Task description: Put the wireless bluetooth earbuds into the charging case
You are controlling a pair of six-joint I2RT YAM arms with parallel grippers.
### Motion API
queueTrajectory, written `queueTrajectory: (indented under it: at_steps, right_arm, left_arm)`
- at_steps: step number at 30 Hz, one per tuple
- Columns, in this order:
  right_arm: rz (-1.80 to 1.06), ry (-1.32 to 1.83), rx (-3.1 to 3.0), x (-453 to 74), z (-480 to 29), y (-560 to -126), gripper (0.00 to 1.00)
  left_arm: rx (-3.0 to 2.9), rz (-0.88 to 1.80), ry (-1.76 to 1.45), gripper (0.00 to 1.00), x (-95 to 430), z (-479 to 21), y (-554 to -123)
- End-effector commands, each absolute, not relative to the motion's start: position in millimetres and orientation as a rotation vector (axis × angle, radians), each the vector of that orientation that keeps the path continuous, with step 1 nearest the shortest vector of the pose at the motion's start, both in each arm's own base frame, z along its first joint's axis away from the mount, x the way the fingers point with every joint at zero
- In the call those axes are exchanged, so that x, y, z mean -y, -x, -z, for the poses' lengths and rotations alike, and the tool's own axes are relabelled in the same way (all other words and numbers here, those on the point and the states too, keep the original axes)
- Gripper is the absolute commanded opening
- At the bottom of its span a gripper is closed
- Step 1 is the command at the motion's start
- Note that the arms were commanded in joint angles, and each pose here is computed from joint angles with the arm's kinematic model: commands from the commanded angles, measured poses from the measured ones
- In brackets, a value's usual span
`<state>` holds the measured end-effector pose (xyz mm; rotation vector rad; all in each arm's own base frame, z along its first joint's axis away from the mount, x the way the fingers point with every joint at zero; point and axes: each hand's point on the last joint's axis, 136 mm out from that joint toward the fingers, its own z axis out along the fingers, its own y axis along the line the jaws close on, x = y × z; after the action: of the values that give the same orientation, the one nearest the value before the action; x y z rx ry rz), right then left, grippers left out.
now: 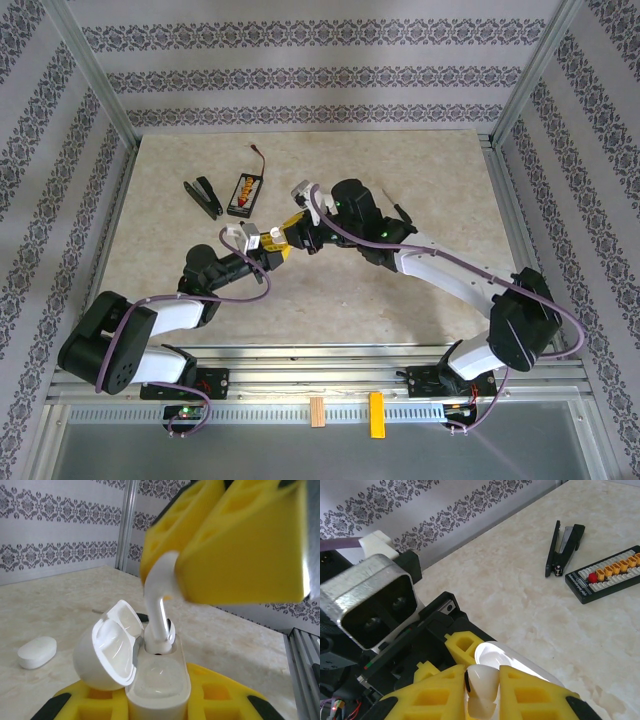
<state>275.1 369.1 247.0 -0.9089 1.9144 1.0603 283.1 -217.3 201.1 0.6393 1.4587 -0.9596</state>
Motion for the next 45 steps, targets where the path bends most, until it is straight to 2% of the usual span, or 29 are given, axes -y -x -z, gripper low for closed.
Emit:
queueTrajectory:
  at_steps: [1,19,37,44,45]
  right_arm:
    - [-1.128,0.938,-1.874,-381,-247,-268,0.19]
    - [-1.182,1.01,-1.913,-388,-225,-252,0.18]
    - [-1.025,1.126,-1.888,-388,-192,-246,0.2]
    - [-0.973,1.079,-1.891,-381,-197,-254,0.25]
    - [-0.965,1.068,-1.896,-380,-198,-256,0.29]
  left_arm:
    - [-1.359,0.983,-0.663,0.02,224,-227,-281]
    - [-1.374,0.974,-0.611,0.0,221,-230,-290]
    - [-1.369,0.963,-0.587,0.0,219,-236,-294]
    - [-1.367,0.967,-0.591,0.0,219,-237,-292]
    - [-1.365,0.968,-0.592,0.0,219,-237,-291]
